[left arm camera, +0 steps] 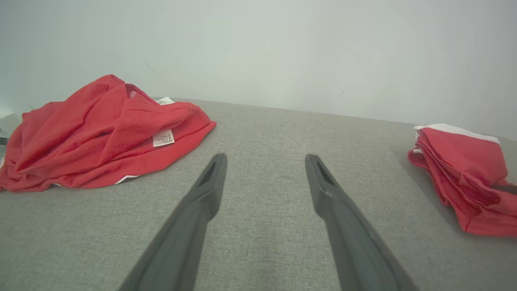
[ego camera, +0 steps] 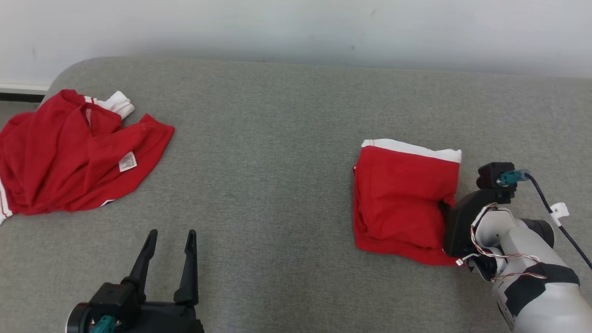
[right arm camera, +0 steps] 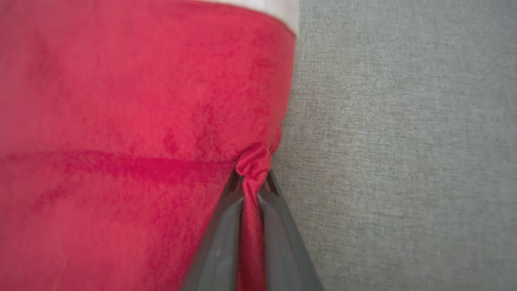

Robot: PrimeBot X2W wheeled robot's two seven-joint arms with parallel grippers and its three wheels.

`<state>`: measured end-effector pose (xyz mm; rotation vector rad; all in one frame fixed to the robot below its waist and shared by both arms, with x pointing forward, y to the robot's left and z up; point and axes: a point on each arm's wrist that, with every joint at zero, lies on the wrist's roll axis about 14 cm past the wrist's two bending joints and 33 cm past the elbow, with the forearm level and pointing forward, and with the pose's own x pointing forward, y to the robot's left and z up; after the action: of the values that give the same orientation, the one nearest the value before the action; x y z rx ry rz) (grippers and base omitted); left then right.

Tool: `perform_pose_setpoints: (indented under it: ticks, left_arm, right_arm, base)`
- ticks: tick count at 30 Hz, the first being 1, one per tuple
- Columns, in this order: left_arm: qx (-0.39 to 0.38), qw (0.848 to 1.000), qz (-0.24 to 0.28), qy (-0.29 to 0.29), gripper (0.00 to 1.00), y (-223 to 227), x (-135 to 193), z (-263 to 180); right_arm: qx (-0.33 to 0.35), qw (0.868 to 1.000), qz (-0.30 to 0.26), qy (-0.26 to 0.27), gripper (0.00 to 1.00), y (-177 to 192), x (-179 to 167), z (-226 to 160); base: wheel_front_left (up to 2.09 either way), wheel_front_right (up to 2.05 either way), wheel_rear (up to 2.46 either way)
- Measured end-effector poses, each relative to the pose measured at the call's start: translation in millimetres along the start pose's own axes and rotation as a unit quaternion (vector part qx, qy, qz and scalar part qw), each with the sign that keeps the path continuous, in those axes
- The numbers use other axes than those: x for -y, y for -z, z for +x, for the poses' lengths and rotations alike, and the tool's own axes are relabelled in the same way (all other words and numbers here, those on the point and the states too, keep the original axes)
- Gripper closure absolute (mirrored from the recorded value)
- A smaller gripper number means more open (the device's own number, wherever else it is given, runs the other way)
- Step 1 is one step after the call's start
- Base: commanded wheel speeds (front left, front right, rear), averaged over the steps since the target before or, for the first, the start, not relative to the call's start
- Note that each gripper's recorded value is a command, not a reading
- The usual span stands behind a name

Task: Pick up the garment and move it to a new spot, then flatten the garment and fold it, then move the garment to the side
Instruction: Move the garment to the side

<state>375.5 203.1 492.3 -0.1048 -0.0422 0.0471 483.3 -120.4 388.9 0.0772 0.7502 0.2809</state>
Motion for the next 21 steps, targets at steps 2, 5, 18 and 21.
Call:
perform_pose_setpoints:
  ticks: [2, 5, 18, 21]
  left_arm:
    - [0.002, 1.0, 0.0, 0.003, 0.0, -1, 1, 2]
    - [0.004, 1.0, -0.001, 0.011, 0.0, -2, 6, 7]
    - [0.066, 0.994, -0.005, 0.091, 0.0, -29, 60, 60]
    - [0.08, 0.989, -0.014, 0.125, 0.0, -33, 84, 77]
  right_arm:
    - [0.003, 1.0, -0.014, 0.002, 1.0, -2, 1, -2]
    - [0.005, 0.999, -0.041, 0.008, 1.0, -5, 7, -8]
    - [0.022, 0.98, -0.174, 0.094, 1.0, -39, 98, -65]
    - [0.016, 0.973, -0.184, 0.137, 1.0, -37, 139, -80]
  base:
    - [0.0, 0.0, 0.0]
    - [0.0, 0.0, 0.0]
    - [0.0, 0.0, 0.0]
    - [0.0, 0.0, 0.0]
